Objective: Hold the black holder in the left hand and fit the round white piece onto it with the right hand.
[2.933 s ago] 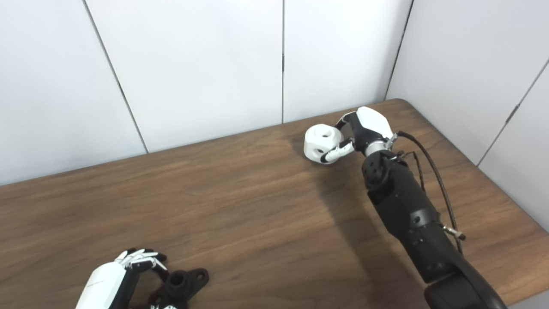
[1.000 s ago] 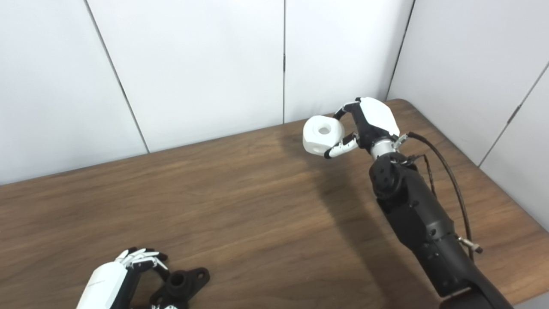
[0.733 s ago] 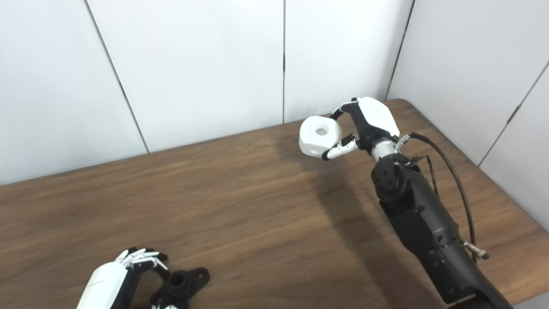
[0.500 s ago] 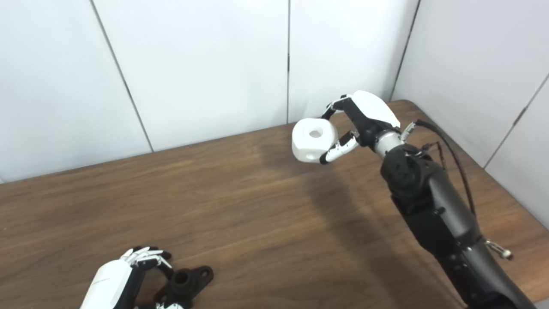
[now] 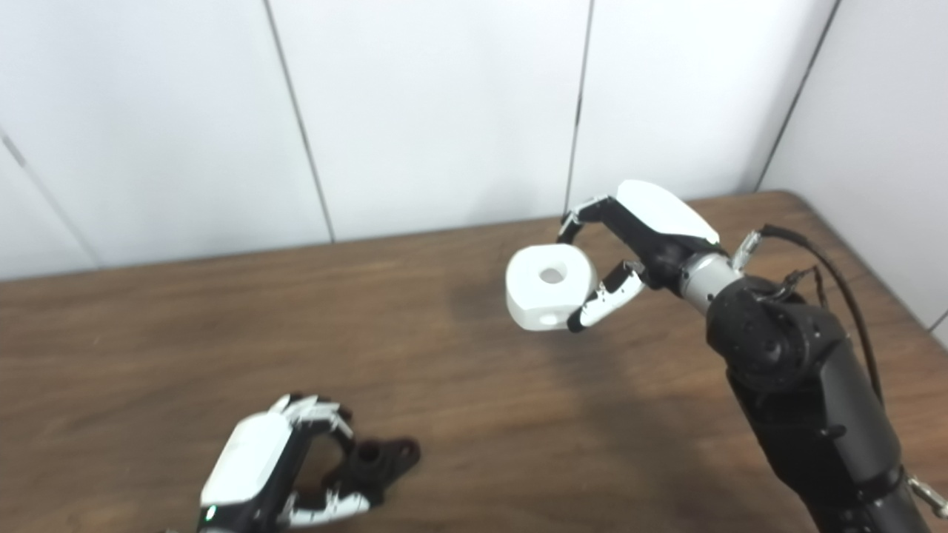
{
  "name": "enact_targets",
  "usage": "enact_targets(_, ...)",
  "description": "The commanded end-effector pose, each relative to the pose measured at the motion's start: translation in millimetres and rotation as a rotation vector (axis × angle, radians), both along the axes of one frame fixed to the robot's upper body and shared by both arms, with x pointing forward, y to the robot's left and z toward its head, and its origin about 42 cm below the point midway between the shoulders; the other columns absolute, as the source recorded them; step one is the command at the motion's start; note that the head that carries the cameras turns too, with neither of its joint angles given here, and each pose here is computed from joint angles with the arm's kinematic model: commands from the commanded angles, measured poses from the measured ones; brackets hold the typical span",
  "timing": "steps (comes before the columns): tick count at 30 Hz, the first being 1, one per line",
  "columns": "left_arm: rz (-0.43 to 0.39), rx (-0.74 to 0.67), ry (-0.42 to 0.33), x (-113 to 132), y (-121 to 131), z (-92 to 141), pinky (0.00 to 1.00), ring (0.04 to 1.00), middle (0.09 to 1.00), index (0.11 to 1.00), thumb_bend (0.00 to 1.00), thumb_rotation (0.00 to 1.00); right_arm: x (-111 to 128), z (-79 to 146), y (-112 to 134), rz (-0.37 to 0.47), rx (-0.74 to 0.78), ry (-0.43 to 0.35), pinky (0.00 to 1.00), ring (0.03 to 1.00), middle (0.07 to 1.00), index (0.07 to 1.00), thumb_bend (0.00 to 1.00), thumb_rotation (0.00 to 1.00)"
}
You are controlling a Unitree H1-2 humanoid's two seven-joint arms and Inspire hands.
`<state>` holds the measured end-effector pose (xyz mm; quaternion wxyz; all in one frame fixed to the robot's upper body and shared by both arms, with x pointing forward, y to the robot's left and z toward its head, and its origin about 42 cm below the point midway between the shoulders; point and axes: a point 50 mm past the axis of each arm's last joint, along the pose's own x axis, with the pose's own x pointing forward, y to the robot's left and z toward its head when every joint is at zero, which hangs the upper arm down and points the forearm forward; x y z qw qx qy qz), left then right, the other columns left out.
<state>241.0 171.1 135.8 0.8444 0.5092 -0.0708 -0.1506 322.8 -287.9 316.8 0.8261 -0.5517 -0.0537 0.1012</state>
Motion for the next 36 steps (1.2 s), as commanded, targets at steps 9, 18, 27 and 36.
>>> enact_targets(9,-0.019,0.051,0.087,-4.2,-12.0,-8.9,0.97,0.854,0.755,0.485,0.52,0.05,-18.3,9.4,36.5,0.087,0.034,0.0,0.96,0.926,0.815,0.483,0.52,0.14)
enact_targets(18,-0.014,0.038,0.089,-1.9,-17.8,-8.8,0.99,0.854,0.753,0.485,0.52,0.05,-24.6,2.0,68.6,0.188,0.068,0.028,1.0,0.933,0.815,0.482,0.53,0.14)
enact_targets(27,-0.011,0.038,0.099,0.9,-27.8,-10.0,1.0,0.864,0.758,0.485,0.52,0.05,-24.6,-8.0,88.1,0.238,0.086,0.045,1.0,0.927,0.814,0.481,0.53,0.14)
enact_targets(36,-0.029,0.048,0.092,3.6,-31.6,-13.4,1.0,0.867,0.761,0.485,0.52,0.05,-27.9,-21.0,102.3,0.279,0.095,0.067,1.0,0.928,0.818,0.481,0.52,0.14)
